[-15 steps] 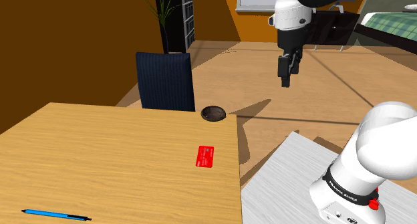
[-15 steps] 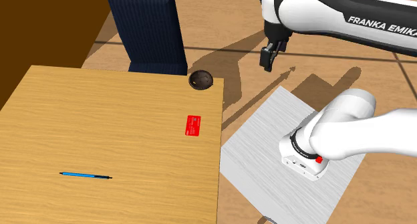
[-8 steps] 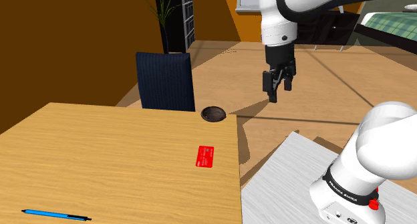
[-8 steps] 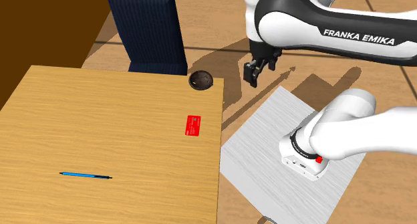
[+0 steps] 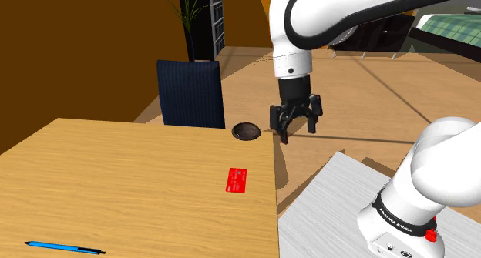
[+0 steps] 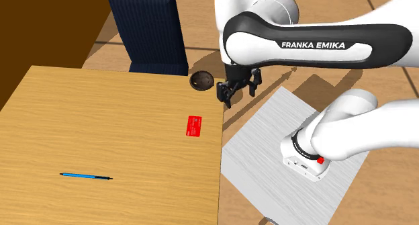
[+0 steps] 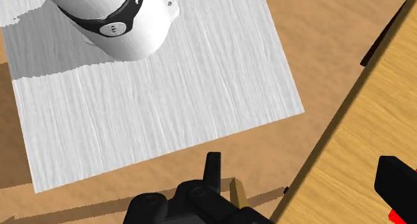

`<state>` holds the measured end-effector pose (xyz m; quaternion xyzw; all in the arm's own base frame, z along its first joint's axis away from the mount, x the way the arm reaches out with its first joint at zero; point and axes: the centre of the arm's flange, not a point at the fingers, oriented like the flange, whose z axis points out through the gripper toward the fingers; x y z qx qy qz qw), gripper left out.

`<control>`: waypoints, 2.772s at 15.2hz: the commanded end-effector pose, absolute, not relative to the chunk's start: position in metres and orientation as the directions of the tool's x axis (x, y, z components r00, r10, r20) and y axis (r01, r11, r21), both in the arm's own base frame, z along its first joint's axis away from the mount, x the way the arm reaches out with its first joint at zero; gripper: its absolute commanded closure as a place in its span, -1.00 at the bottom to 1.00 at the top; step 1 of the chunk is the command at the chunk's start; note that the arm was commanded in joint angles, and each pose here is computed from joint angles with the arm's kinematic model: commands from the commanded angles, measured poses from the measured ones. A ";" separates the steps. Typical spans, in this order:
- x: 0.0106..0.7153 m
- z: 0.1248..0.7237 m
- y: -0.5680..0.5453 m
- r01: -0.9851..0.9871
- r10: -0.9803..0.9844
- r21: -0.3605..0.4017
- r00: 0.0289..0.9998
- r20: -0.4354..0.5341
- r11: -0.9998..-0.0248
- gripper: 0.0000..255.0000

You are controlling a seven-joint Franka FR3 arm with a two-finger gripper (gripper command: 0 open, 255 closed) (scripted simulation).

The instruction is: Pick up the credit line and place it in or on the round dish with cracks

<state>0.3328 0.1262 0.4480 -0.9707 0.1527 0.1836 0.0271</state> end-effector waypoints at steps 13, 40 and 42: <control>0.407 0.351 0.227 -0.732 -0.614 -0.009 0.578 -0.538 -0.681 -1.00; 0.400 0.310 0.250 -0.759 -0.631 -0.006 0.546 -0.550 -0.651 1.00; 0.400 0.321 0.250 -0.759 -0.631 -0.006 0.546 -0.550 -0.651 1.00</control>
